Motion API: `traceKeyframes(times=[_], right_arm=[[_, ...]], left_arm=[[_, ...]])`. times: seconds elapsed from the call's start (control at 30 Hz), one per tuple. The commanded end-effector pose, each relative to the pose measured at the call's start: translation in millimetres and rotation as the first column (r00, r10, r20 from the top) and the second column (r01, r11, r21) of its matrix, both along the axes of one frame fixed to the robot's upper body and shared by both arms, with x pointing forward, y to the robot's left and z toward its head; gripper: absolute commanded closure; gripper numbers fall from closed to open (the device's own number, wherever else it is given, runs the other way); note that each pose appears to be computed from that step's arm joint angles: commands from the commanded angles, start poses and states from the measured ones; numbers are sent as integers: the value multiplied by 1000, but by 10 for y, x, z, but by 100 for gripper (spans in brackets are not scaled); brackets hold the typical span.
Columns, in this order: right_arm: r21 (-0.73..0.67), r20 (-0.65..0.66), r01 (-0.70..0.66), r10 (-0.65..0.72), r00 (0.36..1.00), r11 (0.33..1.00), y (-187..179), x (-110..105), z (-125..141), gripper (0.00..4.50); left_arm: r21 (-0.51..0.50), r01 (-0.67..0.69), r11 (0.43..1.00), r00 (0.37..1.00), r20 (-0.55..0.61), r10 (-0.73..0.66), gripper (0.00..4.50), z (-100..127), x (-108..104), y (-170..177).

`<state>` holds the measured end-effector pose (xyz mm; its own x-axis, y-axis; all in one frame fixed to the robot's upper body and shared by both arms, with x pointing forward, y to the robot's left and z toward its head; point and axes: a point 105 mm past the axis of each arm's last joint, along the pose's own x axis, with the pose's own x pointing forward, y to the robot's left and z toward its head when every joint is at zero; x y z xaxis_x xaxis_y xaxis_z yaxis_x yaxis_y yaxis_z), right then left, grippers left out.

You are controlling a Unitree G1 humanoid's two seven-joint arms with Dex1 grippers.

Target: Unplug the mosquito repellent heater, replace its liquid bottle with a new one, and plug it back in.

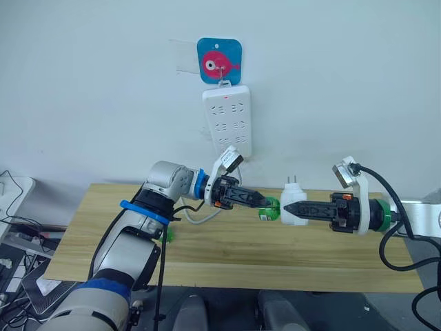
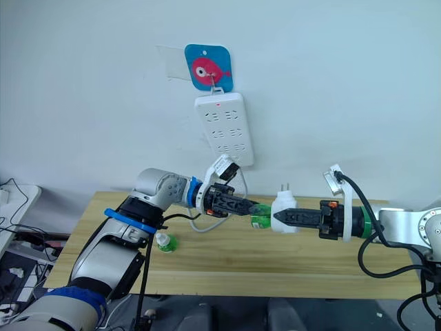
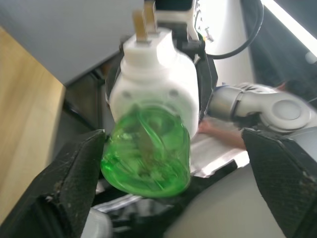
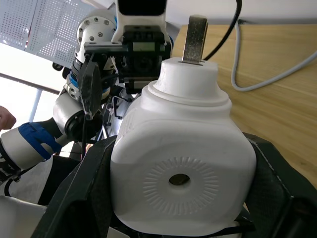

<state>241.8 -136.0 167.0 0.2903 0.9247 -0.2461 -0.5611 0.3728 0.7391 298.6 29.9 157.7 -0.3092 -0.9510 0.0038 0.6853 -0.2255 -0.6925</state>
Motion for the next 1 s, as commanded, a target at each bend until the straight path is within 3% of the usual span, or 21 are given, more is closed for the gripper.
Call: traceKeyframes(times=[0.03, 0.13, 0.2, 0.27, 0.33, 0.4, 0.47, 0.53, 0.77, 1.0], right_arm=[[69, 8, 17, -18, 1000, 997, -95, -15, 144, 146], [83, -11, 40, -39, 999, 996, -183, -12, 151, 146], [114, -33, 71, -67, 997, 991, -258, 16, 175, 146], [153, -48, 110, -104, 993, 982, -325, 72, 208, 146], [180, -51, 127, -120, 991, 975, -351, 114, 231, 146], [182, -48, 129, -122, 991, 975, -341, 132, 238, 146], [177, -46, 128, -122, 991, 976, -319, 142, 235, 146], [180, -44, 121, -115, 992, 976, -298, 144, 238, 146], [199, -23, 44, -40, 999, 979, -189, 88, 295, 146], [200, -21, 19, -15, 1000, 980, -148, 58, 291, 146]], left_arm=[[-35, 12, 999, 936, 352, 1, 2, 143, 41, 95], [-59, 23, 998, 790, 613, 18, 2, 181, 29, 162], [-138, -13, 990, 632, 766, 115, 2, 257, 76, 143], [-225, -33, 974, 427, 878, 218, 2, 328, 100, 111], [-317, 1, 948, 238, 921, 308, 2, 390, 41, 66], [-323, 134, 937, 43, 947, 320, 2, 318, -151, 35], [-329, 172, 929, -81, 935, 346, 2, 250, -204, 10], [-346, 217, 913, -159, 910, 383, 2, 244, -251, -20], [-372, 256, 892, -320, 838, 442, 2, 278, -181, -150], [-345, 284, 895, -386, 813, 436, 2, 248, -162, -210]])
